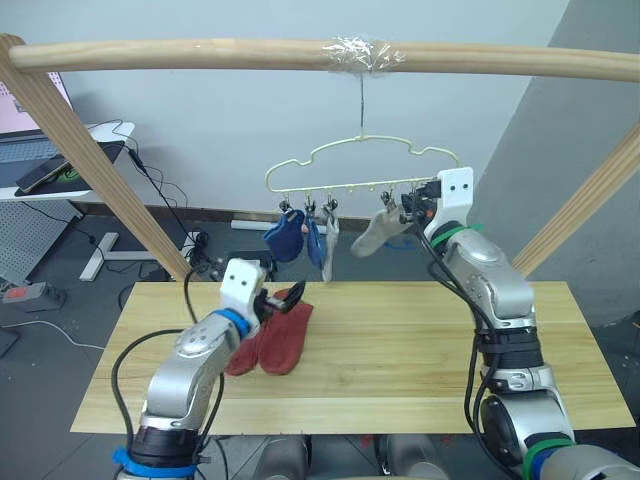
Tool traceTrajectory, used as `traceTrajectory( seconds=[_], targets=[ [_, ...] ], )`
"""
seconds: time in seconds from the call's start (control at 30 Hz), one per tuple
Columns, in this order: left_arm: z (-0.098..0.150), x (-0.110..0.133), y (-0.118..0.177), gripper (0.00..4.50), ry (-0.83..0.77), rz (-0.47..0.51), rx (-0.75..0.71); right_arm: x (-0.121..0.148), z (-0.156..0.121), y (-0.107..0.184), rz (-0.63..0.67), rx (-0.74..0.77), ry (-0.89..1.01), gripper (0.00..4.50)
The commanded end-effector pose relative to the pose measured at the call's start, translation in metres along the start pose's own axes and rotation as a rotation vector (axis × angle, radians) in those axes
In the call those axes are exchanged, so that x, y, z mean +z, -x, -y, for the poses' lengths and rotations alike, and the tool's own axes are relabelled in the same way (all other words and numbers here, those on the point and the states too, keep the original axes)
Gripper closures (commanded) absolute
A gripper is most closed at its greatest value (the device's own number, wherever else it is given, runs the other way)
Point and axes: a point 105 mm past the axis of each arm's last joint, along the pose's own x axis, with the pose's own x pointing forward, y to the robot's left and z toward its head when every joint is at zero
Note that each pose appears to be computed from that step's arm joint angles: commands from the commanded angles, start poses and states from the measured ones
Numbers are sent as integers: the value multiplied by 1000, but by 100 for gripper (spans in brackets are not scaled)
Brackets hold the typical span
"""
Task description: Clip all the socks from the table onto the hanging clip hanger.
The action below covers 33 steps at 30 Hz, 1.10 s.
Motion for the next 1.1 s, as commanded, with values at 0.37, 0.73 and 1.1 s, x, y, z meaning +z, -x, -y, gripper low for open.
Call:
traceTrajectory(
  seconds=[0.37, 0.73, 1.1],
  targets=[
    [9, -40, -45, 0, -98, -107, -123, 22, -16, 12, -2, 68, -9, 425],
    [23, -89, -32, 121, -196, -314, -240, 36, -12, 14, 10, 56, -33, 425],
    [45, -73, -29, 447, -161, -178, -258, 34, -11, 13, 5, 45, -67, 425]
  ],
)
